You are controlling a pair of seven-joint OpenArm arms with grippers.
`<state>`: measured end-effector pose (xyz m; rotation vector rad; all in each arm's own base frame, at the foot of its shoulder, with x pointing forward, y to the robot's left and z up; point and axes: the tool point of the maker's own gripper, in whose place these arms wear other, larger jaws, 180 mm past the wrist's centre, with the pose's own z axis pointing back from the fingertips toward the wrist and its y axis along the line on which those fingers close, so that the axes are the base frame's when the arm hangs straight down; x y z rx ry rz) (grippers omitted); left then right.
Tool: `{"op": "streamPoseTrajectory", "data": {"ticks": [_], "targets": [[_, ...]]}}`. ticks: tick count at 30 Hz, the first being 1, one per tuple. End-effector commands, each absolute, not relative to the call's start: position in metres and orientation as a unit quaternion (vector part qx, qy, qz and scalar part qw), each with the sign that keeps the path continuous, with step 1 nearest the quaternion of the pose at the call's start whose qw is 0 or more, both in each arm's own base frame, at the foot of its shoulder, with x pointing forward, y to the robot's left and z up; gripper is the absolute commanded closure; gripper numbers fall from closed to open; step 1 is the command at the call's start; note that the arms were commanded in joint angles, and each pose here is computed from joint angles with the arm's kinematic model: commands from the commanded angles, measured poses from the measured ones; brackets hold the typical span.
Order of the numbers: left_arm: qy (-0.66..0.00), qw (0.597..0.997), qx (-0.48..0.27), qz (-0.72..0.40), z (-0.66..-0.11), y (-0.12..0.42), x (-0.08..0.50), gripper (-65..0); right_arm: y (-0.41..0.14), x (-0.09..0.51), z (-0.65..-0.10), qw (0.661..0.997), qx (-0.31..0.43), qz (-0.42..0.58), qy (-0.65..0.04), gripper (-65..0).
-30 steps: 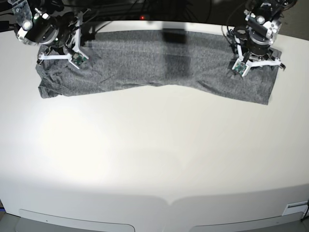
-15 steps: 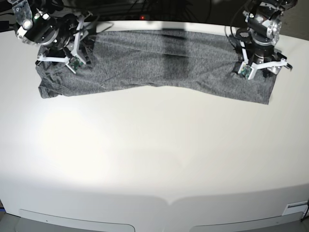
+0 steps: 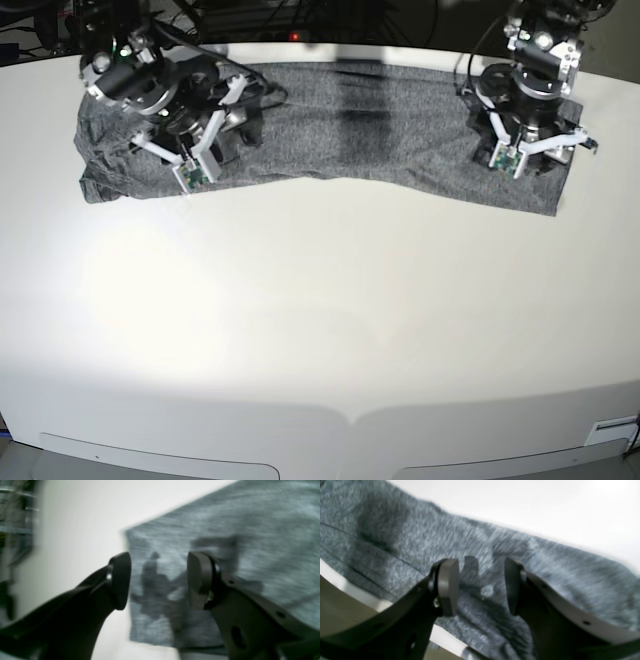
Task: Fold the T-shirt properly
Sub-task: 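Grasp the folded strip with both grippers and drag it toward the robot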
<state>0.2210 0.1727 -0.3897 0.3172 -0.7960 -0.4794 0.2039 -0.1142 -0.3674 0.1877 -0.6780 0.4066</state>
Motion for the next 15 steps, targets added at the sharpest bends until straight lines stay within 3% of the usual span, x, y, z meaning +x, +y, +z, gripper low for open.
{"op": "streamPoseTrajectory", "data": {"ticks": [1, 8, 15], "targets": [[-0.407, 0.872, 0.144, -0.231, -0.379, 0.168, 0.229, -34.6, -0.115, 0.211, -0.367, 0.916, 0.091, 0.192, -0.340, -29.6], [-0.426, 0.875, 0.041, -0.225, -0.388, 0.121, 0.237, -34.6, -0.140, 0.212, -0.446, 0.953, 0.078, 0.152, -0.251, -29.6], [-0.363, 0.909, 0.062, -0.197, -0.448, 0.133, 0.253, -34.6, -0.159, 0.226, -0.481, 0.967, 0.069, 0.128, -0.208, -29.6]]}}
